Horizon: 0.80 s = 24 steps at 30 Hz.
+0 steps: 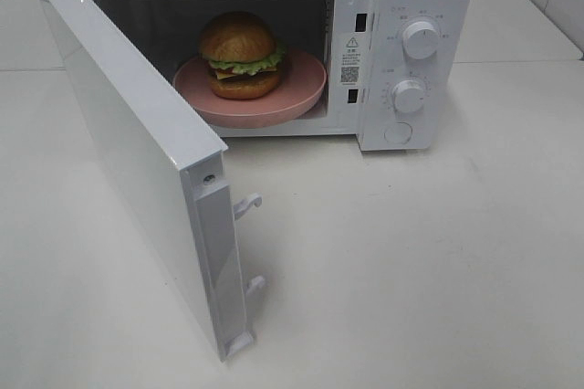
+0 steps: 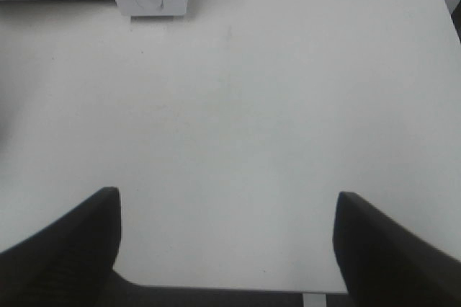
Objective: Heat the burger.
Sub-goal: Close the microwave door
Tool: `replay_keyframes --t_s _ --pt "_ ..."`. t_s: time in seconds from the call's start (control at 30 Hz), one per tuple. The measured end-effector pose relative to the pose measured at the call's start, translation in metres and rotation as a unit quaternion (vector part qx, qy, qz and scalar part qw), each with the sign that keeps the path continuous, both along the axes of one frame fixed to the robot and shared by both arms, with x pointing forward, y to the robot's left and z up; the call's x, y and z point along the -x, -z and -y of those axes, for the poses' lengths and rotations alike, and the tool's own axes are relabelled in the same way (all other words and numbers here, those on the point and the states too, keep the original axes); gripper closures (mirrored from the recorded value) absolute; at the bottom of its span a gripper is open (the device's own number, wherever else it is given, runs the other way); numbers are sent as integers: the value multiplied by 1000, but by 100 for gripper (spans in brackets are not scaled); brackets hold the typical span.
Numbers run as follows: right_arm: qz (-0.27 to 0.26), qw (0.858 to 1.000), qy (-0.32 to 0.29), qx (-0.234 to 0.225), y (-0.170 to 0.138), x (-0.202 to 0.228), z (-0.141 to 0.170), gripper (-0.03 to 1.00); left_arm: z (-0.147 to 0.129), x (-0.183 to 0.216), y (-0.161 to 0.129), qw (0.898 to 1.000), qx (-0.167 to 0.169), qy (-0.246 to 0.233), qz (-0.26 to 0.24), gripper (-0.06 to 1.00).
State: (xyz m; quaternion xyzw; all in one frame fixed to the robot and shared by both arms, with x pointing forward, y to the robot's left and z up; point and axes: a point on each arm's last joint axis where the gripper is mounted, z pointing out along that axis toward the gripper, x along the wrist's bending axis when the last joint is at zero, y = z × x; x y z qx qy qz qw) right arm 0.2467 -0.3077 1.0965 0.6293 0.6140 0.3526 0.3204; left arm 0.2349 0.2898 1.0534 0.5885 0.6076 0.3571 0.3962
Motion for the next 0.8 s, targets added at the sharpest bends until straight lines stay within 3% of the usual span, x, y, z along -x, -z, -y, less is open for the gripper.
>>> replay_keyframes --t_s 0.47,0.67,0.8 --pt "107 994 16 -9 5 29 0 21 0 0 0 1000 0 0 0 -3" --pt "65 998 13 -12 35 18 -2 21 0 0 0 1000 0 0 0 -3" --pt "74 997 12 -13 38 14 -3 21 0 0 0 1000 0 0 0 -3"
